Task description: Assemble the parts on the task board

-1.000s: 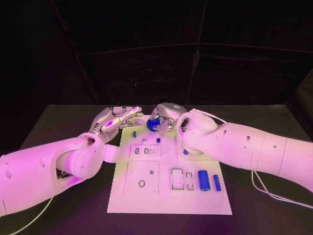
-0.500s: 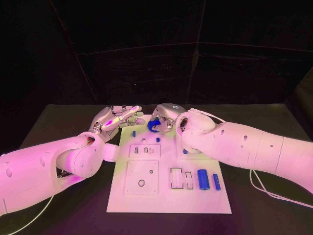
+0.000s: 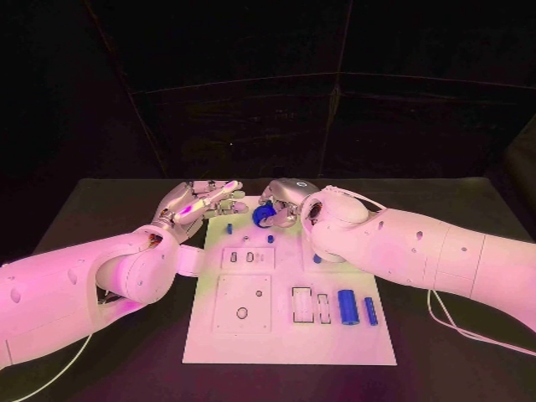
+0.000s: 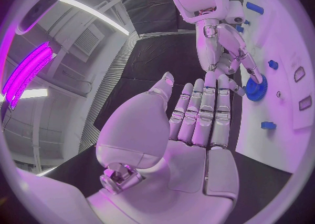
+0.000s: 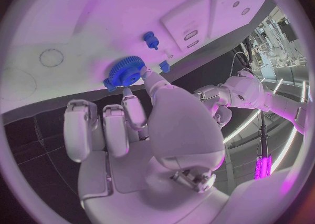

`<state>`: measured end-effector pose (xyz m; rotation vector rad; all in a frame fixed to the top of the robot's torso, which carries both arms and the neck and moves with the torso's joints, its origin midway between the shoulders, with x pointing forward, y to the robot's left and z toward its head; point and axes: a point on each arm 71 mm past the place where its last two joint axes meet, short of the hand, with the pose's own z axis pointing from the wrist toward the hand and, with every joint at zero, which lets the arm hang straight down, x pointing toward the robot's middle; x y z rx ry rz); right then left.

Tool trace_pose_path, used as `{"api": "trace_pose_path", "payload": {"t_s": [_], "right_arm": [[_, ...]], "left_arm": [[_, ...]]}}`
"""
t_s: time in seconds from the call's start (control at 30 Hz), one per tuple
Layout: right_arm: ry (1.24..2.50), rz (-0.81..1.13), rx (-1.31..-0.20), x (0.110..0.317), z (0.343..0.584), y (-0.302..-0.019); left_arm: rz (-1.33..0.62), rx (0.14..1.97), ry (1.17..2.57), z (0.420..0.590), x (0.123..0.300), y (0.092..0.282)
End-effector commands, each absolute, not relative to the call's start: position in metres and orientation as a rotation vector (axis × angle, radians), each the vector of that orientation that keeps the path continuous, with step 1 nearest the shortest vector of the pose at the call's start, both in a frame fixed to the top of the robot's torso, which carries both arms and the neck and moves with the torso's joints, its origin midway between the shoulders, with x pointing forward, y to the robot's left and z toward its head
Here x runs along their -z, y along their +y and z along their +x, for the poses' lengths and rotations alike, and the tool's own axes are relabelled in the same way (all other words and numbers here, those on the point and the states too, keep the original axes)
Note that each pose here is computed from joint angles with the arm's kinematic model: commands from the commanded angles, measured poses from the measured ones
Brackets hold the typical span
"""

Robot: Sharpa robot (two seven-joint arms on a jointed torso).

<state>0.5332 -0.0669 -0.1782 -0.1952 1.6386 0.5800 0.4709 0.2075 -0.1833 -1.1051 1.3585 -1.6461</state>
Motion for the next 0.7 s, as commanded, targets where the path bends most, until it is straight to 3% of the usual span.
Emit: {"api": "trace_pose_path", "payload": {"t_s": [0.03,0.7], "right_arm": [[1.658,-0.200,-0.576,0.179,0.533,-0.067],[1.712,-0.131,-0.550,0.183,0.537,-0.080]], "left_arm": [[-1.091,1.663,1.355,0.471,0.181,0.206],[-1.099,1.647,1.360,0.472,0.182,0.208]]}}
